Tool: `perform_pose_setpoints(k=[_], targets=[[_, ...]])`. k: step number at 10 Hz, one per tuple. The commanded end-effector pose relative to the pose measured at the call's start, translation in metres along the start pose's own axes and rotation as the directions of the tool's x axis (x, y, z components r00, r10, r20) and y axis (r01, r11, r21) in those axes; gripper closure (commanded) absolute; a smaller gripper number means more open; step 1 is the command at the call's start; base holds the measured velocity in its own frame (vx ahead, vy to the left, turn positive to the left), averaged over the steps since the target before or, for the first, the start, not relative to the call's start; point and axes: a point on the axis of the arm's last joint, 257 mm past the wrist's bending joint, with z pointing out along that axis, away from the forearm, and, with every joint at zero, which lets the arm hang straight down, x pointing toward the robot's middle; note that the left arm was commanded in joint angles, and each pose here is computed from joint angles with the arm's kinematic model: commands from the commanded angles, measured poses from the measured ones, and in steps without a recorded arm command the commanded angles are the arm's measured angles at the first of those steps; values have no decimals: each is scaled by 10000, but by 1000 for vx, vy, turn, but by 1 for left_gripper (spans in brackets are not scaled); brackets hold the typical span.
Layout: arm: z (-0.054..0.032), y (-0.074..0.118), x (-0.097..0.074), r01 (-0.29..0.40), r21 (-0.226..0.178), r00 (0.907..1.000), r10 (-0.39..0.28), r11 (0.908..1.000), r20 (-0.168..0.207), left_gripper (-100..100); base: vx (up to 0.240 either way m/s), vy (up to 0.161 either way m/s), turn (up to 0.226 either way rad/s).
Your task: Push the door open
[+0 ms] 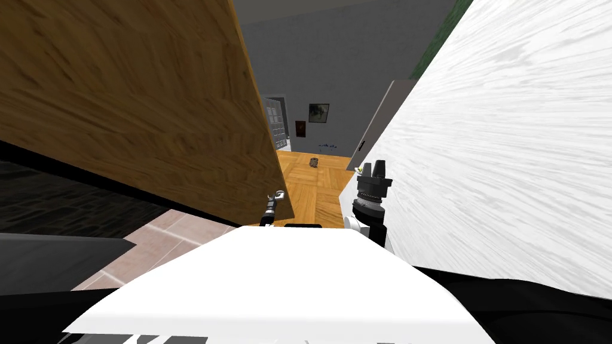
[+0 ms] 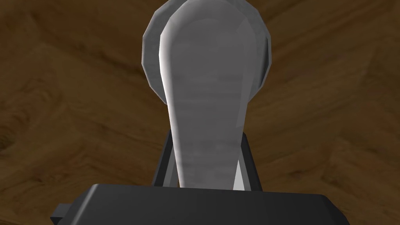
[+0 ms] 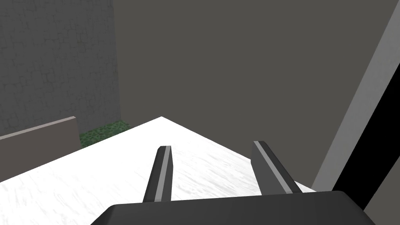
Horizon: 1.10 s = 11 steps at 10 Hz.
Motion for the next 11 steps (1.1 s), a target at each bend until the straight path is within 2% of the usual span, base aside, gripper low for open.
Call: perform_pose_setpoints(k=[1,6,11], targets=[[19,-39,-163,-61,121,9993,57,9999,362,100,154,-60,85],[28,-24,-361,117,99,9942,-127,9999,1068,100,165,-79,70],[18,0,-448,348,75,9872,-355,9994,1553,100,171,-59,56]])
